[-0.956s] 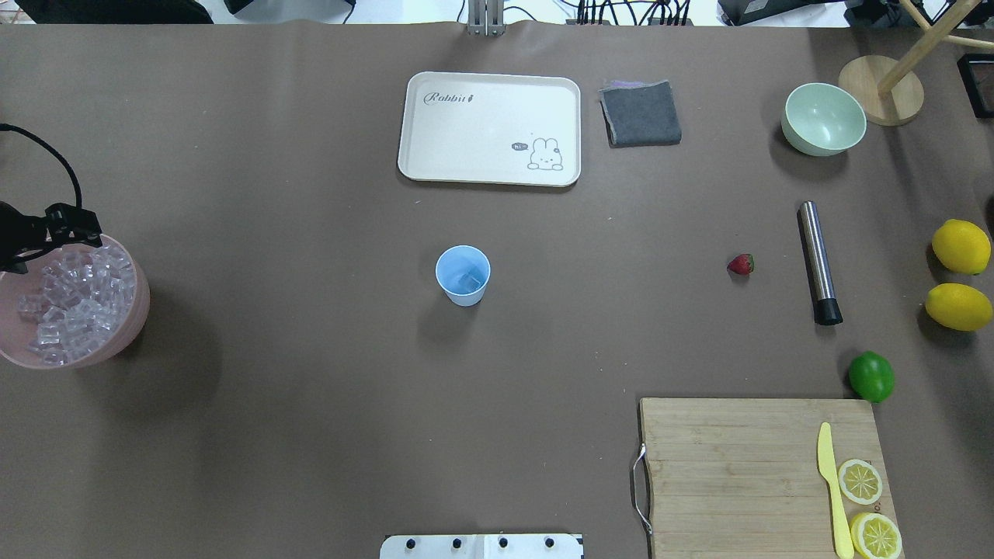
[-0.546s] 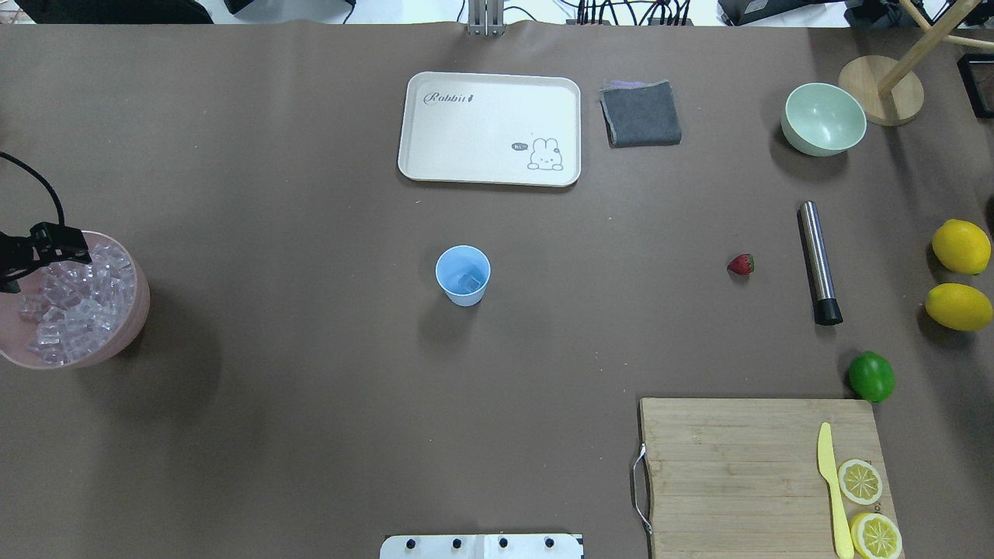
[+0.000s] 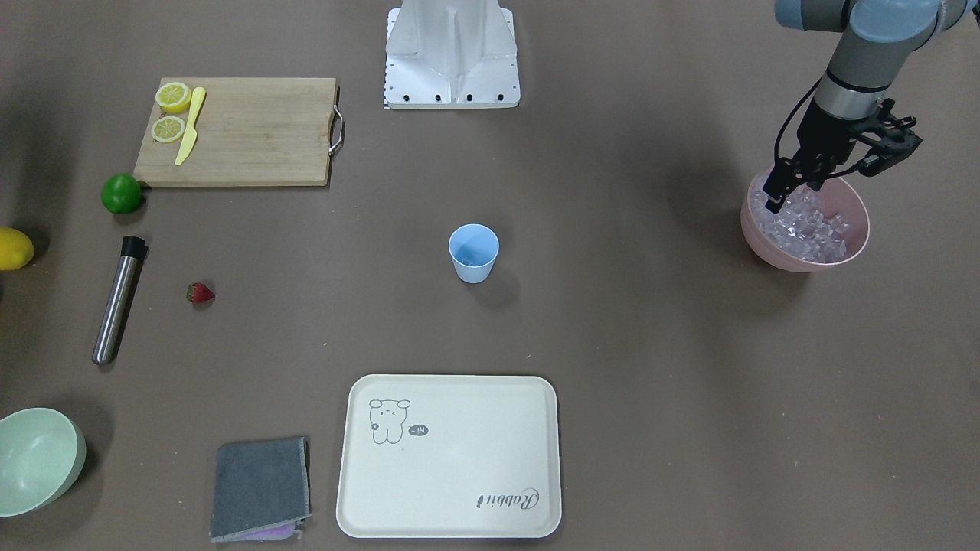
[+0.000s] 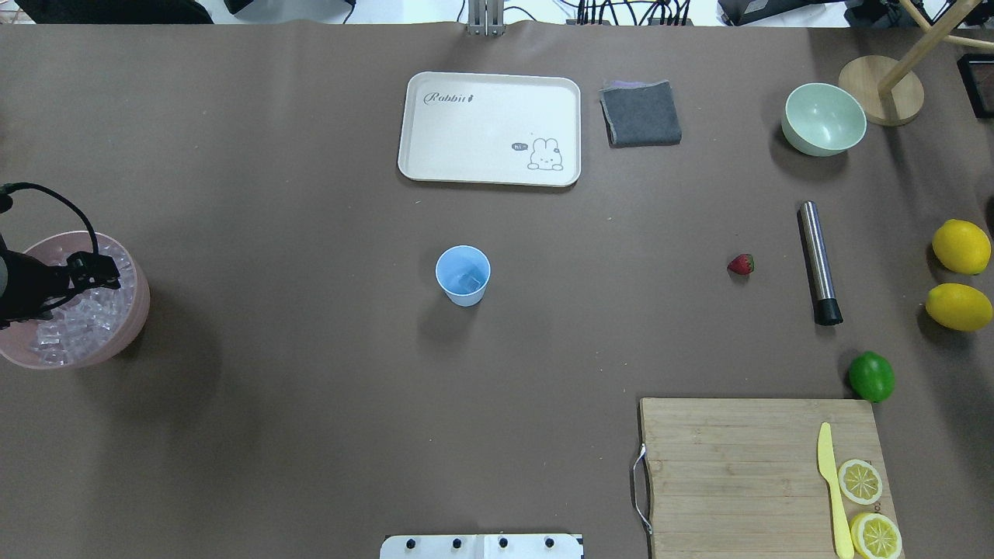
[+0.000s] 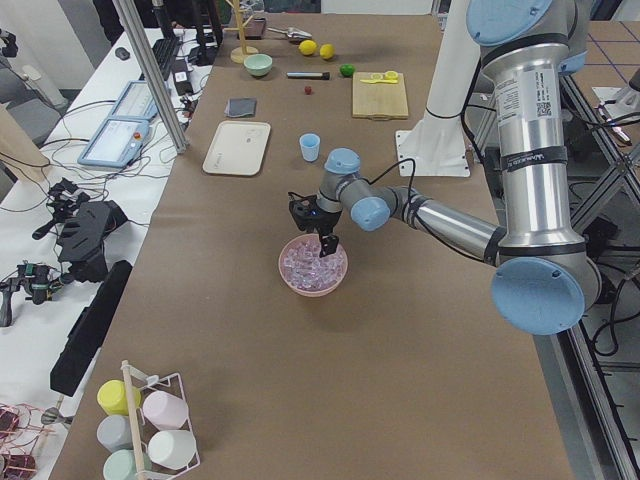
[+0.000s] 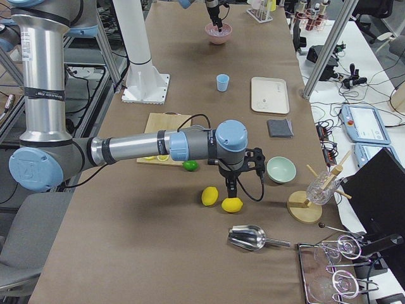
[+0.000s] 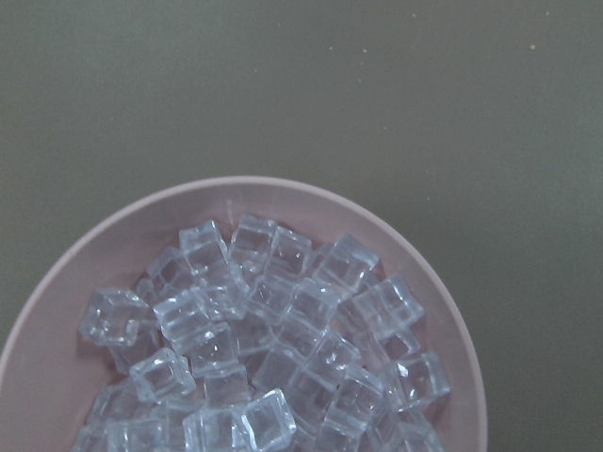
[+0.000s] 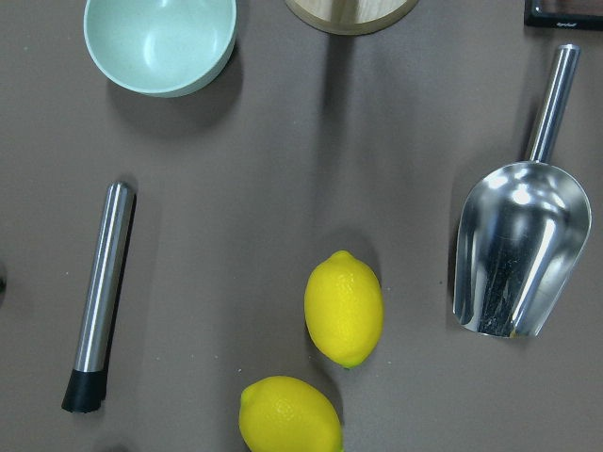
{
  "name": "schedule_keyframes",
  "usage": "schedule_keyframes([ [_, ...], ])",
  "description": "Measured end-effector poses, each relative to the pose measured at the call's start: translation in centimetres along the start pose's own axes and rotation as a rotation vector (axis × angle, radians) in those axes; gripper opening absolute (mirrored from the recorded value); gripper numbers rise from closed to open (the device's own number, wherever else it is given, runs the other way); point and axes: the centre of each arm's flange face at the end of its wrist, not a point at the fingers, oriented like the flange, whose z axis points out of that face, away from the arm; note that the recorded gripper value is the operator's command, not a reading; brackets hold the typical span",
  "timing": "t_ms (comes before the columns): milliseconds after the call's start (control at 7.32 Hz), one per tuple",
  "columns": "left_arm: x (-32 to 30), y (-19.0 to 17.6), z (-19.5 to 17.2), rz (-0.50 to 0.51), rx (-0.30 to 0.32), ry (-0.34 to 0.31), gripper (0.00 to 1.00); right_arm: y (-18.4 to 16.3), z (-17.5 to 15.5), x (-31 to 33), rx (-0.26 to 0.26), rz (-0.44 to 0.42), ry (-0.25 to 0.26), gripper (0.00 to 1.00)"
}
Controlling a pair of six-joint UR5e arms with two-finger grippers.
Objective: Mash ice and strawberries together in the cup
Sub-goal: 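Lower the left gripper into the ice and grasp another cube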
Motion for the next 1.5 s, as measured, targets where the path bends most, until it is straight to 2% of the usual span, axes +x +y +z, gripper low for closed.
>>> schedule_keyframes([
  [273, 0.0, 0.6, 0.3, -0.002, 0.001, -0.007, 0.97, -0.1, 0.1, -0.2, -0.003, -0.004, 0.000, 1.00],
  [683, -1.0, 1.1, 0.7, 0.002, -0.006, -0.028, 0.73, -0.2, 0.1, -0.4, -0.003, -0.008, 0.000, 1.00],
  [1502, -1.7, 2.1, 1.2, 0.012, -0.022, -0.045, 0.79, -0.7, 0.4, -1.1, -0.007, -0.023, -0.002, 1.00],
])
